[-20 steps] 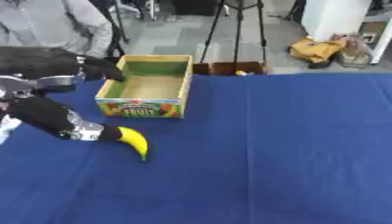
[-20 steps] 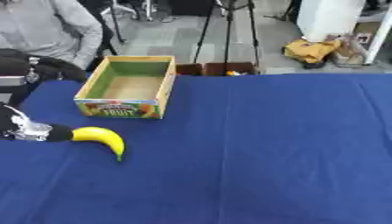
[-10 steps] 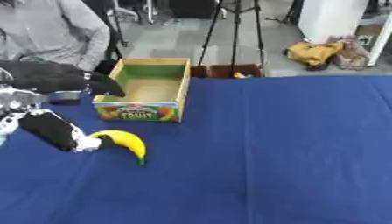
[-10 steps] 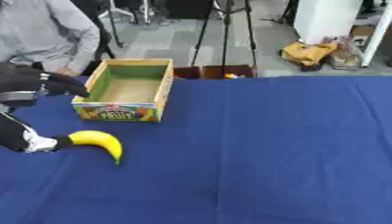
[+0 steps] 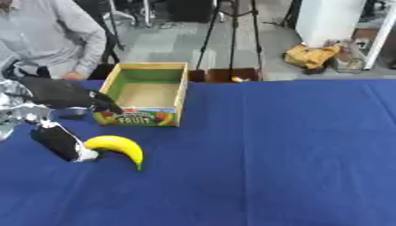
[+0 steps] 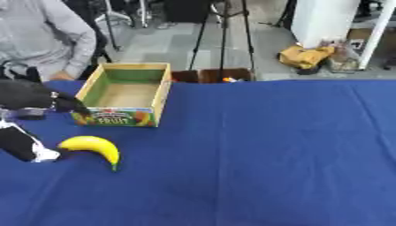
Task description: Pick up objects on the table and place them in the box.
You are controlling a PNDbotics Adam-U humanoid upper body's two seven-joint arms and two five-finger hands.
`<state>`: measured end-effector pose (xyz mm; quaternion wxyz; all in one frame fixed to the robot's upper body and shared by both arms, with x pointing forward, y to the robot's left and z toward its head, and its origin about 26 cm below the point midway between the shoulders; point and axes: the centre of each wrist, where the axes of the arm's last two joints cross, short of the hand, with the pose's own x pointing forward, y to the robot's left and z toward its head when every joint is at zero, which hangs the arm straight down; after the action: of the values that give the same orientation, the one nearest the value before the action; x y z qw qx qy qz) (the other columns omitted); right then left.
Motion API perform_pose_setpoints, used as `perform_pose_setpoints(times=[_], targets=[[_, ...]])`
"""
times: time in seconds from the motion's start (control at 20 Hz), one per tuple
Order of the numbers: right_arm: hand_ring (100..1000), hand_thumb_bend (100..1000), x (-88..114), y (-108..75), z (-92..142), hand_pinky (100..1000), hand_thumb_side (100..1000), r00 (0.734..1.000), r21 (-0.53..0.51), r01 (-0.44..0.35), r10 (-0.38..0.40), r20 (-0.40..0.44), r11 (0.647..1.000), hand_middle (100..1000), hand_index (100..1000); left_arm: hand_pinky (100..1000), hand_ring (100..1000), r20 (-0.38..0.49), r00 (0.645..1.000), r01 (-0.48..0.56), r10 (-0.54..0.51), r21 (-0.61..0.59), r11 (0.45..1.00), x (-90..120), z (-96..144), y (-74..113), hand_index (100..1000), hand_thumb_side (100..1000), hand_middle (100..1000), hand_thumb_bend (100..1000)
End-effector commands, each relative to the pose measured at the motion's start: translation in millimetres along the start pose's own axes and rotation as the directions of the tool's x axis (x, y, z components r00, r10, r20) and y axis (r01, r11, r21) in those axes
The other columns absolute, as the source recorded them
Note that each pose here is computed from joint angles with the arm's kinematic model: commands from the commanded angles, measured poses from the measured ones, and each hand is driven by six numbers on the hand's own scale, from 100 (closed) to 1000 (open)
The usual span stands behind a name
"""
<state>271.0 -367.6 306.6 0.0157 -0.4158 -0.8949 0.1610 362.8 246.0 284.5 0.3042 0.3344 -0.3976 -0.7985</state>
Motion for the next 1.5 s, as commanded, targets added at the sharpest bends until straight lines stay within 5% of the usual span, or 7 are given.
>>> perform_pose_setpoints(times=[0.05, 0.4, 0.5, 1.5], targets=[[840, 100, 2, -3.7, -9, 760, 907, 1.0, -0.005, 0.0, 0.0, 0.026, 1.0, 819, 832, 856, 898, -0.02, 1.0, 0.012, -0.012, 0.0, 1.0, -6, 0, 5.2, 1000, 634, 910, 361], [840, 100, 2, -3.1, -8, 761, 908, 1.0, -0.003, 0.002, -0.002, 0.027, 1.0, 816, 831, 757, 795, -0.026, 1.0, -0.003, 0.003, -0.017, 1.0, -14, -10, 2.7, 1000, 620, 886, 395], [840, 100, 2, -3.1, -8, 762, 908, 1.0, -0.005, 0.002, -0.002, 0.026, 1.0, 814, 830, 827, 937, -0.026, 1.0, -0.018, 0.018, -0.019, 1.0, -16, -12, 1.6, 1000, 599, 888, 371], [830, 100, 2, -2.7, -7, 763, 909, 1.0, -0.02, 0.004, -0.004, 0.023, 1.0, 804, 830, 729, 880, -0.06, 0.991, -0.129, 0.123, -0.106, 0.986, -32, -52, -20.8, 963, 494, 881, 220]])
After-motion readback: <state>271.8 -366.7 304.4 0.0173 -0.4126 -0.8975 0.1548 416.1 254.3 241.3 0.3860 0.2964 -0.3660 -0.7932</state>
